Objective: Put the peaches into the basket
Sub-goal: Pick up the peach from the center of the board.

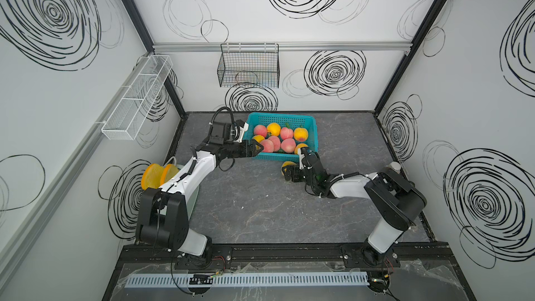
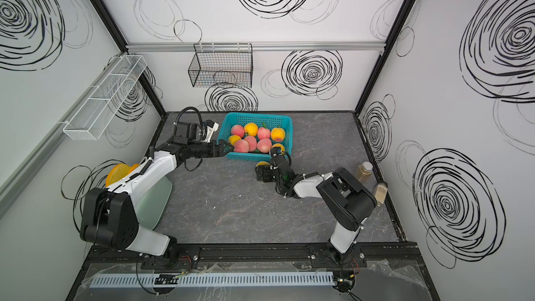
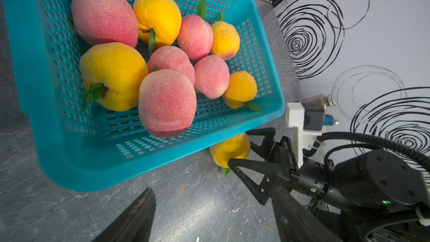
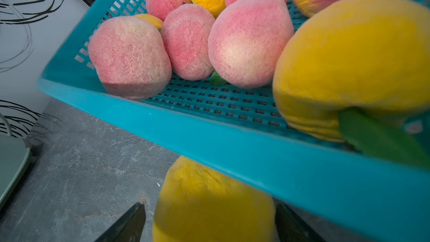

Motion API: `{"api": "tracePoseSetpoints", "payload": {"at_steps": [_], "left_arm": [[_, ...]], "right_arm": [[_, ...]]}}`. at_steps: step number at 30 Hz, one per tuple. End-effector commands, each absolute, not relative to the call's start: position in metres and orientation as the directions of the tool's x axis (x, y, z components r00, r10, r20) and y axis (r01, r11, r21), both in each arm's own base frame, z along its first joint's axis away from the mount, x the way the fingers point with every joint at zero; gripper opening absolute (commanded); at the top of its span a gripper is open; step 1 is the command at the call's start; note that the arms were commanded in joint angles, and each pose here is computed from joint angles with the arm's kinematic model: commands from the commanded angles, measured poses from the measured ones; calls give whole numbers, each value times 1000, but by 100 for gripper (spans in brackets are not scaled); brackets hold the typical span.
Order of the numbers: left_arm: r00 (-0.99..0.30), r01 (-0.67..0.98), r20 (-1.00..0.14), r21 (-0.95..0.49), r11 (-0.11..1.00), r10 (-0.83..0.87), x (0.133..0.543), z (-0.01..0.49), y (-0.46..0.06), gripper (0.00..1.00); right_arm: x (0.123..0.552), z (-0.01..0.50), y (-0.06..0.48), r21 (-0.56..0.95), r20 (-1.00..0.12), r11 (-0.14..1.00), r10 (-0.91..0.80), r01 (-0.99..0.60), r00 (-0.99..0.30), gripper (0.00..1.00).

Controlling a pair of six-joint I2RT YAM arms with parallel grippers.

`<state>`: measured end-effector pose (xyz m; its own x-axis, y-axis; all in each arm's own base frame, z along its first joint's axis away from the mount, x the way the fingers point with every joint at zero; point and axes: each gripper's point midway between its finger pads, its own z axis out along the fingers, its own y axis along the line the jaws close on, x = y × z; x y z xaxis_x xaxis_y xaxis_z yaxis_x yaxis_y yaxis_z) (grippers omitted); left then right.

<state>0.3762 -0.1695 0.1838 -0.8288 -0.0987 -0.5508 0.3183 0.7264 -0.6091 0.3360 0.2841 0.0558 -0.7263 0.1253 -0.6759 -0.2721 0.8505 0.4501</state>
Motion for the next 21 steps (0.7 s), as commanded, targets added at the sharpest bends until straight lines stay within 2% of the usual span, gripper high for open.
{"api": "tracePoseSetpoints", "payload": {"at_steps": [1,9,21], "left_arm": [[-800,345,-591,-594,727,-103,379,196,-166,83],[-804,341,-586,-594,729,-102,379,193,-166,82],[-803,343,-587,-594,727,-101,380,194,-166,82]], "right_arm": [[337,53,287,452,-667,852,125,-266,-735,91],[335,52,289,455,-665,845,113,-281,-739,85],[329,51,290,470,-664,828,104,-305,-740,67]]}}
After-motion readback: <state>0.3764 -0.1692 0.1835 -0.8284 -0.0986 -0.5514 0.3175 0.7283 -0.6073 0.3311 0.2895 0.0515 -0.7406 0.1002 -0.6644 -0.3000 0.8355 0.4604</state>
